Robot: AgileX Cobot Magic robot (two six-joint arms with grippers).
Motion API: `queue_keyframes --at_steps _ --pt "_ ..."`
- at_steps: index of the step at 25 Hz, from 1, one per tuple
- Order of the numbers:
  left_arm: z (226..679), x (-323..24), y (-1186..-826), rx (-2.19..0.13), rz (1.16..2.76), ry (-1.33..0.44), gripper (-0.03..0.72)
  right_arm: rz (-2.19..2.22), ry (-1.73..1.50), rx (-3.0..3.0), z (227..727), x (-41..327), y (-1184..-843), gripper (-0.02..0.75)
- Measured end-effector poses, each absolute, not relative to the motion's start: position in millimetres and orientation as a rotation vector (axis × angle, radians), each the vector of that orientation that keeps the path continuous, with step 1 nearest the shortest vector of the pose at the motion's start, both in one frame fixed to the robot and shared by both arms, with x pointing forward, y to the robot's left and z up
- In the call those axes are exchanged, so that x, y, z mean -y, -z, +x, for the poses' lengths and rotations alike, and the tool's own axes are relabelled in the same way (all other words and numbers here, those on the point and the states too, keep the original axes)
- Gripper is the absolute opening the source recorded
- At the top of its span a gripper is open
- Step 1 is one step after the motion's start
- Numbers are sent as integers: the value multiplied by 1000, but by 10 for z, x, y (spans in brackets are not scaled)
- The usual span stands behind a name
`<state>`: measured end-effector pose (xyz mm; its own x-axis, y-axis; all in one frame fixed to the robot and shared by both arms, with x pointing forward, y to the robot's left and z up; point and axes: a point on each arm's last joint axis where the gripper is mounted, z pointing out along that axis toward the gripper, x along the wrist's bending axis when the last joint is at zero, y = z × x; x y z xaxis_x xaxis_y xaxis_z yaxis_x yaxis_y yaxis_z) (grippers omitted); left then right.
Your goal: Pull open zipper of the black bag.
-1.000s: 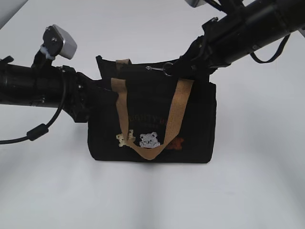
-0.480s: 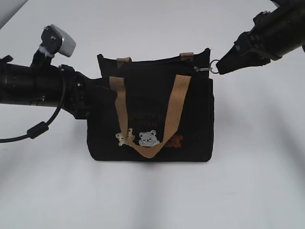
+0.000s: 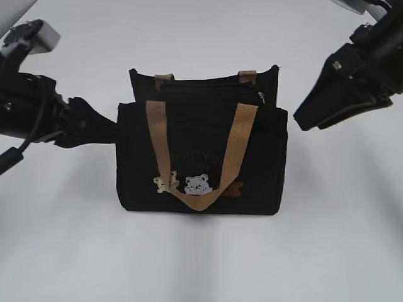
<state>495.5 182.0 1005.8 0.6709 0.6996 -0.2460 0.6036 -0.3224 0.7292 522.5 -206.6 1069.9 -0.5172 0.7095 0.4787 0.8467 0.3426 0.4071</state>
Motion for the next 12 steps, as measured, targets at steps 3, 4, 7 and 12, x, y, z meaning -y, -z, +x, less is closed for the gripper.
queue_keyframes --at_steps 3,4,7,12 --pt "4788 -1923 -10225 -1132 2048 -133 326 -1563 779 2370 5108 2162 -10762 312" --pt "4738 -1955 -10276 -1164 2049 -139 321 -1612 740 2388 5065 2205 -10794 305" --pt "4538 -2076 -10444 -1252 2041 -190 313 -1737 687 2434 4845 2323 -10914 297" --pt "4072 -2316 -10613 -1404 2014 -273 302 -1836 657 2519 4219 2502 -10944 296"
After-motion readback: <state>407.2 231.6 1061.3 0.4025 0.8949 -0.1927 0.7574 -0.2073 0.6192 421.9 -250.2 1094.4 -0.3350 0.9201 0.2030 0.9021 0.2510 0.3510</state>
